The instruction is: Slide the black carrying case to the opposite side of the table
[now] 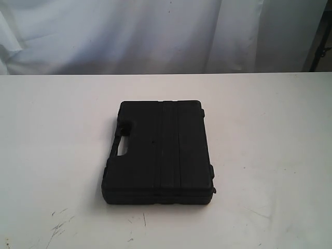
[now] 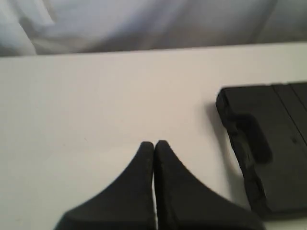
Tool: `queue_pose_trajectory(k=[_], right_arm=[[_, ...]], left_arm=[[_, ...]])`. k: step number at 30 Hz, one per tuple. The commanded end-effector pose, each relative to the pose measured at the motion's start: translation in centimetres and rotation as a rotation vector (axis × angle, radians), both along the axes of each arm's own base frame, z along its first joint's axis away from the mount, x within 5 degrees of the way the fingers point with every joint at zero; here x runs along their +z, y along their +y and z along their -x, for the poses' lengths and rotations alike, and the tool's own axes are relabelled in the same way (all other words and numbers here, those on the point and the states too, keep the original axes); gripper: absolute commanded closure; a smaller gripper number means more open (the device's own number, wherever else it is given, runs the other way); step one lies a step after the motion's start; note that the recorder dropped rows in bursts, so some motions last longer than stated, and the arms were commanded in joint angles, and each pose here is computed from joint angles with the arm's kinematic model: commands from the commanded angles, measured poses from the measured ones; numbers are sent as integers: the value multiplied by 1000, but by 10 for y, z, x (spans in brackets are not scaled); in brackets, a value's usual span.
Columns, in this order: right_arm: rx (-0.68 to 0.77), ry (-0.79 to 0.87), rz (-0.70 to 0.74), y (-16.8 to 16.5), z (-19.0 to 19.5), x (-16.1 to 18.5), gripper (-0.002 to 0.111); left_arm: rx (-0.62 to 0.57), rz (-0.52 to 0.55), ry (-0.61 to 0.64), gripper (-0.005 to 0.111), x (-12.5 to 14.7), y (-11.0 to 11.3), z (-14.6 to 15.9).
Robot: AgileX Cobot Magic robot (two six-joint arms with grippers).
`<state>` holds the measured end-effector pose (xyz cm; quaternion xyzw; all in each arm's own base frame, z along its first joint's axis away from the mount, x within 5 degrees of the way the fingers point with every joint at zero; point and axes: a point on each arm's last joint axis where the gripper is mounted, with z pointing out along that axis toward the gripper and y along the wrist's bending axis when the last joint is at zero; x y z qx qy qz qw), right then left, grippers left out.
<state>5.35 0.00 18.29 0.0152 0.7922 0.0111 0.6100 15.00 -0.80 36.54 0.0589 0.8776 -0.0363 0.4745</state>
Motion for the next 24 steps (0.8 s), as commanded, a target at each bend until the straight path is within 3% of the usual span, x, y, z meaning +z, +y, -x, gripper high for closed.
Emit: queue_pose_trajectory(k=[1,4,12,19,24], right_arm=[[-8,0,11,-1,0,-1,108],[-8,0,11,-1,0,-1,108],[-8,0,11,-1,0,-1,108],[-8,0,11,-1,0,-1,108],[-8,0,11,-1,0,-1,108]], left_arm=[[-106,33,140,107,-11,-8,-25],[-121,148,113,107,-14,-14,-45],[-78,206,3,107,-6,-13,-56],[-161,272,263,107,-17,-24,-110],[-224,268,339,107,-27,-45,-145]])
